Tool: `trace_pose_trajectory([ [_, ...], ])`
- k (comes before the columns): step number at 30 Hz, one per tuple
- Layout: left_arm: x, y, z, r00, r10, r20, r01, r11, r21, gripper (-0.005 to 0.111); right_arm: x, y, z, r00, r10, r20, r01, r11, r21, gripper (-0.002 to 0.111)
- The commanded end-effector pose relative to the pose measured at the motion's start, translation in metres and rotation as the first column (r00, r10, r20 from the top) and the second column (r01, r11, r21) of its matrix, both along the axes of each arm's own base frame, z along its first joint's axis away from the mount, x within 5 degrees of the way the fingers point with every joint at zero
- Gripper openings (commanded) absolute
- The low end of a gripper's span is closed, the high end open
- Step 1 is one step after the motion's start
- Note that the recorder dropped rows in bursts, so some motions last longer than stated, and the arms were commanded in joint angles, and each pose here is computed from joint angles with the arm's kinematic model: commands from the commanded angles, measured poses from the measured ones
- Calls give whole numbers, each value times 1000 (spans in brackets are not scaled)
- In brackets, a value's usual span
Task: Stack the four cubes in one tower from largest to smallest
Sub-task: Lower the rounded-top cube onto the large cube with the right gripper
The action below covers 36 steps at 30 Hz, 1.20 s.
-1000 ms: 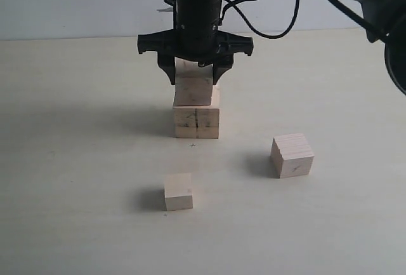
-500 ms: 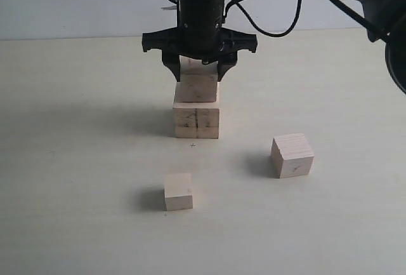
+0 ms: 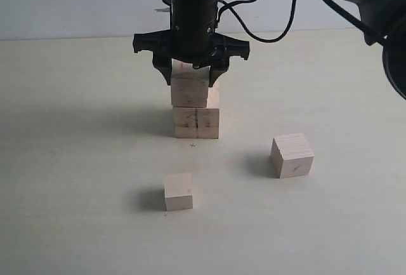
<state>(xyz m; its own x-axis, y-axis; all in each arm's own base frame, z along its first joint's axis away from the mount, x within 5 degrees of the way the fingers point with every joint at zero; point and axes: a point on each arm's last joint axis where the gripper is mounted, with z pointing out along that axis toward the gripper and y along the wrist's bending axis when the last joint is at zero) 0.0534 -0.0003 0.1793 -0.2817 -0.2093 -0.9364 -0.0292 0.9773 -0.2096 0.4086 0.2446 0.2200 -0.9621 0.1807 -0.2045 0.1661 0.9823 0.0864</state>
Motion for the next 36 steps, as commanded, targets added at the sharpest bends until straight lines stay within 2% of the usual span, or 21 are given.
trace_pose_trajectory([
  [1,0,0,2,1000,-4,18,5,1000,-6,0,0,-1,3,1000,5,29,-5,1000,-26,52],
  [12,0,0,2,1000,-4,18,5,1000,-6,0,2,-4,4,998,47,50,-43,997,-70,52],
  [36,0,0,2,1000,-4,18,5,1000,-6,0,1,-2,3,998,52,39,-50,997,-53,52],
])
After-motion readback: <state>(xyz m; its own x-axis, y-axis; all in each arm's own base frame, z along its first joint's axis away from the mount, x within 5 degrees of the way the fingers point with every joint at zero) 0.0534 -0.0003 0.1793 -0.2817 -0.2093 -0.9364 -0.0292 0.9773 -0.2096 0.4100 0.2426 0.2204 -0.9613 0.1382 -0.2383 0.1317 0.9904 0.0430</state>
